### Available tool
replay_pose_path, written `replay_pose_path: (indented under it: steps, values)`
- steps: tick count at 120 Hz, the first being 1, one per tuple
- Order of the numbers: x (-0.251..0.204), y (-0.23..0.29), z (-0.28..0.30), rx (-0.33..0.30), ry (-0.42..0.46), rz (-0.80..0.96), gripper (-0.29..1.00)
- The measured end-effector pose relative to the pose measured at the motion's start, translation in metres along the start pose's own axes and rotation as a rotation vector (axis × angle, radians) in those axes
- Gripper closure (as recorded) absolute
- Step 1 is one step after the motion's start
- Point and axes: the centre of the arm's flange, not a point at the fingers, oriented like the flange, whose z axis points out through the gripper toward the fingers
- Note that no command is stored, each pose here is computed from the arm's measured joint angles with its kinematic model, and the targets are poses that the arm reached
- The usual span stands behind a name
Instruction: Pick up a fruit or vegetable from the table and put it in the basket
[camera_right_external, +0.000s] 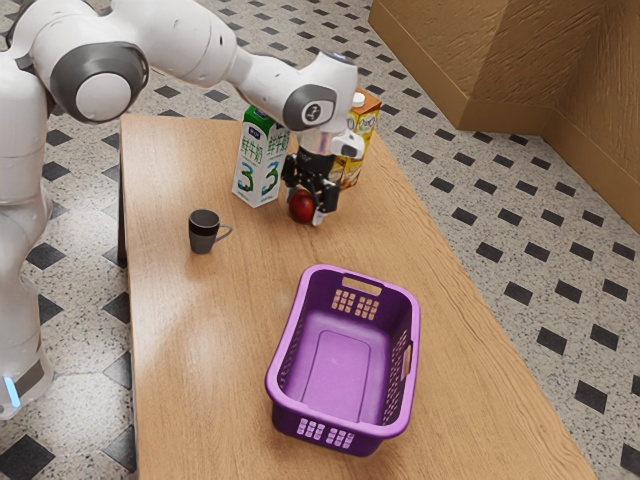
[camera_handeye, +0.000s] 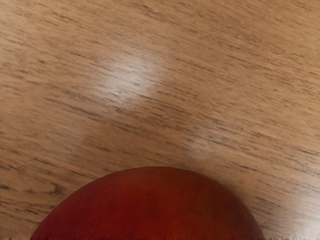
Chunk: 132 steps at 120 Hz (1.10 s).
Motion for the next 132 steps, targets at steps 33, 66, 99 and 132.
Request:
replay_pose_path:
  steps: [33, 66, 99, 132]
  values:
    - [-0.001, 0.001, 0.001, 0.003, -0.010, 0.000, 0.28]
    - [-0.017, 0.109, -0.098, -0.002, 0.113, 0.219, 0.31]
    - [-0.074, 0.256, -0.109, 0.052, 0.080, 0.462, 0.32]
    - [-0.043, 0.289, -0.083, 0.025, 0.054, 0.427, 0.33]
